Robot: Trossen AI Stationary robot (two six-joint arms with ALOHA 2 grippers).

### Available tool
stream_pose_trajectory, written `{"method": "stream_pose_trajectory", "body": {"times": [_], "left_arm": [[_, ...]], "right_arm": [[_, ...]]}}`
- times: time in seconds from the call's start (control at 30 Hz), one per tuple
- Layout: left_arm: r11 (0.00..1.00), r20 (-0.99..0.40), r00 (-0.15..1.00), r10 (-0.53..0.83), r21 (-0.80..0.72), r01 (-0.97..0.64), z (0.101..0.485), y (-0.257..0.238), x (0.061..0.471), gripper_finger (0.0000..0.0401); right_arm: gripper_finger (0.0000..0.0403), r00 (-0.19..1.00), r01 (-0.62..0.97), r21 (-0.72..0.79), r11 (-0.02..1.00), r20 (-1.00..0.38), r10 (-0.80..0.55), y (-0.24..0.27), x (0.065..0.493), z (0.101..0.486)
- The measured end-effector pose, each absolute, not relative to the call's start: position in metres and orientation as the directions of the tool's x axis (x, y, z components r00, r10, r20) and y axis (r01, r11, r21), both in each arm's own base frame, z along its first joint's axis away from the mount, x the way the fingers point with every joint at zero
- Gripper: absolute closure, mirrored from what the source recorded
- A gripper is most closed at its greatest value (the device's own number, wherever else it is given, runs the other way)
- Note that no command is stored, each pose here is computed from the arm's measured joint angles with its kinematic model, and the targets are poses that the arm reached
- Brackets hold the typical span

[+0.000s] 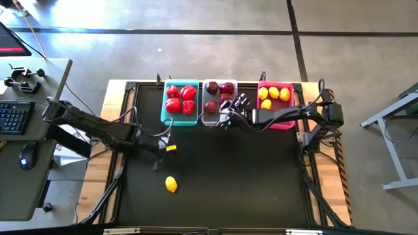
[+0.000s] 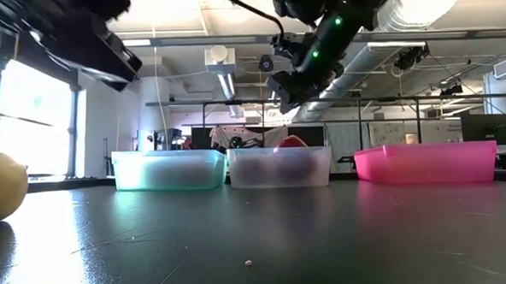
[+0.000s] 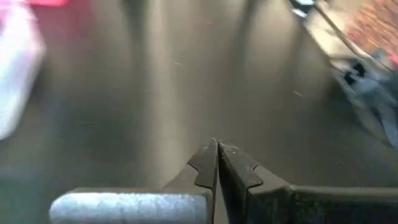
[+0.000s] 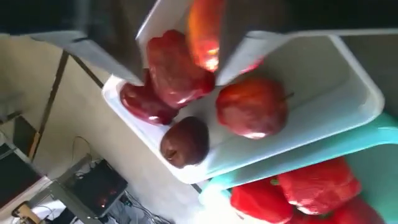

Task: Sort produce into baskets
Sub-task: Put the lemon into the pink bin

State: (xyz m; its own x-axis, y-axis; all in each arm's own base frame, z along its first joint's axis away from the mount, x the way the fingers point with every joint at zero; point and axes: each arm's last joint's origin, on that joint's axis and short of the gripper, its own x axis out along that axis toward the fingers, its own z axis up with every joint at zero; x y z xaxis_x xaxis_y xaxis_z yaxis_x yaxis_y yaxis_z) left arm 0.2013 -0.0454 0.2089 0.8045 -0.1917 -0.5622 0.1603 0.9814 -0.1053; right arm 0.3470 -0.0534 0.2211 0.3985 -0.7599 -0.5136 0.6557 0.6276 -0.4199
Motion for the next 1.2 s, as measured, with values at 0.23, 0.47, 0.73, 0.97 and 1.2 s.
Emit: {"method": "stream_pose_trajectory", "body": {"times": [0.23,0.47,0.73,0.97,1.2], "left_arm": [[0.938,-0.665,0.67,-0.33,-0.154,0.309,0.214,-0.072,0.188,0.0386],[0.93,-0.723,0.608,-0.33,-0.139,0.339,0.206,-0.09,0.18,0.0321],[0.876,-0.746,0.535,-0.397,-0.133,0.464,0.19,-0.122,0.179,0.0215],[0.86,-0.764,0.524,-0.377,-0.078,0.505,0.171,-0.133,0.191,0.0165],[0.845,-0.833,0.472,-0.288,0.012,0.535,0.149,-0.132,0.197,0.0162]], "right_arm": [[0.0391,0.477,0.654,-0.355,0.668,-0.492,-0.728,-0.023,0.343,0.197],[0.0363,0.563,0.687,-0.185,0.703,-0.477,-0.675,0.011,0.332,0.175],[0.0389,0.592,0.669,-0.161,0.725,-0.475,-0.652,0.032,0.327,0.168],[0.0399,0.607,0.651,-0.153,0.744,-0.483,-0.631,0.037,0.326,0.168],[0.0402,0.609,0.648,-0.154,0.746,-0.484,-0.629,0.037,0.326,0.168]]}}
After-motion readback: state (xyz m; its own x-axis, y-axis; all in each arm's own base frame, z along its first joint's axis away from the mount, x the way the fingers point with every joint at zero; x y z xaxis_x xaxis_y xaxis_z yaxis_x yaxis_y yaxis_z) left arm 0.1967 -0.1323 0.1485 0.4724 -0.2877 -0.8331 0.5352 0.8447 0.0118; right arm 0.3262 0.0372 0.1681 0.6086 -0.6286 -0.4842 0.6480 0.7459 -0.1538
